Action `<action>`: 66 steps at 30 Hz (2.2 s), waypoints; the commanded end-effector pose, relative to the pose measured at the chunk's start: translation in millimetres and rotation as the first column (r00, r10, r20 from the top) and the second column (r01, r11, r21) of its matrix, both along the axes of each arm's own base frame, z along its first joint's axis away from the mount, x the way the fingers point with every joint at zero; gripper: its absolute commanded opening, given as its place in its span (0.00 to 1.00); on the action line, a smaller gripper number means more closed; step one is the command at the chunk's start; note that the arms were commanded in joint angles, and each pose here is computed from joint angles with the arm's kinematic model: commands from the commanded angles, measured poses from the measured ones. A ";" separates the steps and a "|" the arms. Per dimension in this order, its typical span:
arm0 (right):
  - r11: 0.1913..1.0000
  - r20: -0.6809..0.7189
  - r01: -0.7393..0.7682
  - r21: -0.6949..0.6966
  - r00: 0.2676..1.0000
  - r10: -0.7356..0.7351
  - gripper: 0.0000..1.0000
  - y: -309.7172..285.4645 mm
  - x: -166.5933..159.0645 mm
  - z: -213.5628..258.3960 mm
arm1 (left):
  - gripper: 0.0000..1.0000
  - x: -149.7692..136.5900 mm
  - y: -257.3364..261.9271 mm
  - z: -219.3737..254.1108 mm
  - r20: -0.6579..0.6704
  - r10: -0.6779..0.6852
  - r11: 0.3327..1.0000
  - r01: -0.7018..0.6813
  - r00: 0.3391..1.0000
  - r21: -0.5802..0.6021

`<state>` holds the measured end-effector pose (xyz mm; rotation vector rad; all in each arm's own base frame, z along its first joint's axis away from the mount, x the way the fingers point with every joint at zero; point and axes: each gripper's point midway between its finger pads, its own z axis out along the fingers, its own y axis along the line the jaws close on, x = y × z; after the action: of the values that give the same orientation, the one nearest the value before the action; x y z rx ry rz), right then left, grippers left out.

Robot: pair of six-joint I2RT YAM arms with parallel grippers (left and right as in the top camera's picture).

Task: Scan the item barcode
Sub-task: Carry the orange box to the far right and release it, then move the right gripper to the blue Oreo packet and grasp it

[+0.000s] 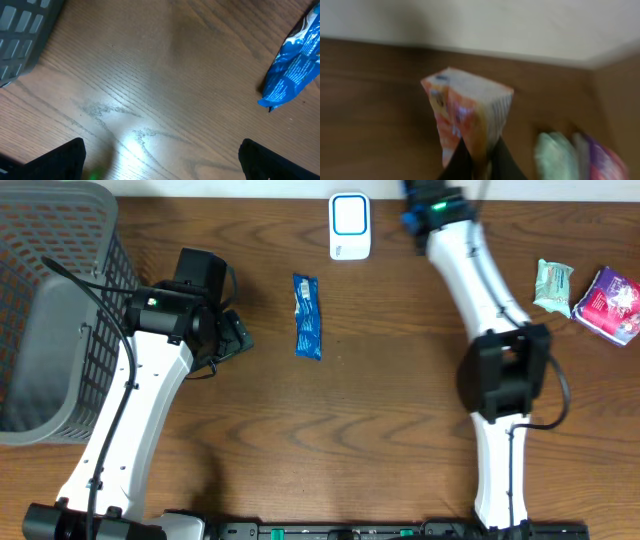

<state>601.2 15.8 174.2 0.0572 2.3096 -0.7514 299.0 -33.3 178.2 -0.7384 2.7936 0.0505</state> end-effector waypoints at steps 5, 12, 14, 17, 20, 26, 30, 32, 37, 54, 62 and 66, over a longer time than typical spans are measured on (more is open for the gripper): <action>0.893 -0.080 0.371 -0.254 0.912 -0.402 0.01 -168.3 -62.8 21.9 | 0.98 -0.6 2.5 -0.9 -0.005 0.010 1.000 -0.010 1.000 0.006; 0.900 -0.202 0.409 -0.149 0.878 -0.433 0.11 -219.4 -86.0 -12.3 | 0.98 -0.5 2.4 -0.9 -0.004 0.010 1.000 -0.010 1.000 0.006; 0.896 -0.212 0.427 -0.119 0.871 -0.443 0.12 -226.8 -90.3 -16.5 | 0.98 -0.6 2.5 -0.9 -0.005 0.010 1.000 -0.010 1.000 0.006; 0.884 -0.212 0.452 -0.118 0.858 -0.467 0.13 -237.3 -96.2 -16.9 | 0.98 -0.6 2.5 -0.9 -0.005 0.010 1.000 -0.010 1.000 0.006; 0.876 -0.221 0.478 -0.062 0.849 -0.480 0.17 -242.5 -100.8 -24.6 | 0.98 -0.6 2.5 -0.9 -0.005 0.010 1.000 -0.010 1.000 0.006; 0.875 -0.257 0.481 0.051 0.853 -0.454 0.35 -235.9 -102.1 -38.8 | 0.98 -0.5 2.4 -0.9 -0.004 0.010 1.000 -0.010 1.000 0.006; 0.871 -0.268 0.477 0.116 0.859 -0.435 0.38 -226.7 -99.8 -45.3 | 0.98 -0.5 2.4 -0.9 -0.004 0.010 1.000 -0.010 1.000 0.006; 0.873 -0.290 0.449 0.189 0.875 -0.387 0.38 -214.2 -95.5 -52.5 | 0.98 -0.6 2.5 -0.9 -0.005 0.010 1.000 -0.010 1.000 0.006; 0.818 -0.326 0.301 0.490 0.934 -0.148 0.39 -151.7 -76.5 -71.0 | 0.98 -0.5 2.4 -0.9 -0.004 0.010 1.000 -0.010 1.000 0.006; 0.451 -0.273 -0.011 0.892 0.783 0.559 0.69 144.2 -108.8 -62.0 | 0.98 -0.6 2.5 -0.9 -0.005 0.010 1.000 -0.010 1.000 0.006; 0.644 -0.406 -0.030 0.764 0.754 0.516 0.65 220.3 -136.3 -97.8 | 0.98 -0.5 2.4 -0.9 -0.004 0.010 1.000 -0.010 1.000 0.006; 0.695 -0.437 -0.085 0.714 0.722 0.537 0.63 249.6 -153.1 -112.1 | 0.98 -0.5 2.4 -0.9 -0.004 0.010 1.000 -0.010 1.000 0.006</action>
<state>452.2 264.6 86.8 -0.3714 2.9526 0.5139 298.9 -33.3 178.2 -0.7384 2.7939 0.0508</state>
